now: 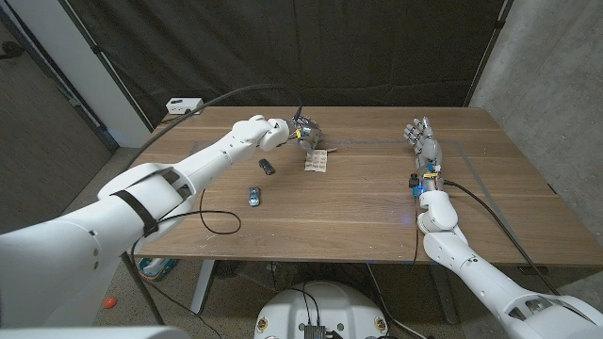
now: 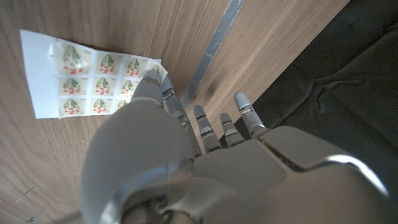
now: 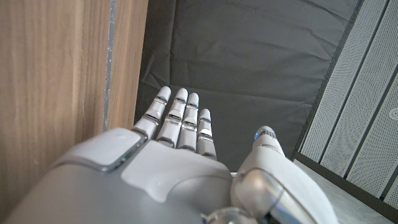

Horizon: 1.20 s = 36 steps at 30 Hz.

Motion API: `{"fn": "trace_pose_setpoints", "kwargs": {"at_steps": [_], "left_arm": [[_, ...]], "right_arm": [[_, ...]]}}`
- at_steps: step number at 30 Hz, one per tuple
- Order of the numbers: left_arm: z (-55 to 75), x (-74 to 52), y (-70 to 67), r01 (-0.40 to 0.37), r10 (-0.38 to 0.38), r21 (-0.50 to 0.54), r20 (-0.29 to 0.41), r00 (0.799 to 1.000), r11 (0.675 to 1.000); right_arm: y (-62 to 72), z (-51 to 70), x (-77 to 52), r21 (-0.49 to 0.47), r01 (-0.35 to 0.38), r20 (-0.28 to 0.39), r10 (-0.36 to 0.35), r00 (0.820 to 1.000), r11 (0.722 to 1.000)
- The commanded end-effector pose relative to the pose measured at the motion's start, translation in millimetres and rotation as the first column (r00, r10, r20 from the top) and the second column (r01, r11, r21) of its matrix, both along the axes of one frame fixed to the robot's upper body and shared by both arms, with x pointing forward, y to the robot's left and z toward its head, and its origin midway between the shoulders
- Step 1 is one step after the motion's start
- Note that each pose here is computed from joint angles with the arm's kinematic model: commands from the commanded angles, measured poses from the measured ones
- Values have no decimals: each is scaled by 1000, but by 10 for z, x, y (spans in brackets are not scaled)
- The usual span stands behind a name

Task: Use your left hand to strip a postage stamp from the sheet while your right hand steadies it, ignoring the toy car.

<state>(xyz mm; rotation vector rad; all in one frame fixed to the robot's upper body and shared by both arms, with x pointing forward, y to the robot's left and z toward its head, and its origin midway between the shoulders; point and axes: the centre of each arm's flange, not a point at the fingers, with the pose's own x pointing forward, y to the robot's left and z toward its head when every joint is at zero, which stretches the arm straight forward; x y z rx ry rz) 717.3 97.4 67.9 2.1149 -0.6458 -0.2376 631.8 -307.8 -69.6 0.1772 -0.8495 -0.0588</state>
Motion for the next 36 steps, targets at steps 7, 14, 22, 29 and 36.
{"fn": "trace_pose_setpoints", "kwargs": {"at_steps": [7, 14, 22, 29, 36], "left_arm": [[120, -145, 226, 155, -97, -425, 155, 983, 892], [181, -201, 277, 209, -145, -585, 155, 977, 784], [217, -214, 314, 210, -225, -736, 80, 971, 644], [195, -171, 310, 159, -322, -852, -11, 947, 499], [160, -139, 275, 78, -451, -926, -105, 887, 369]], "right_arm": [[24, 22, -23, 5, -1, 3, 1, 1000, 1000], [23, 49, -58, -4, 4, 1, -4, 1000, 1000], [20, 79, -130, -24, 28, 3, -28, 1000, 999], [52, 101, -221, -60, 83, 0, -83, 997, 995], [125, 136, -334, -120, 152, 15, -151, 988, 981]]}}
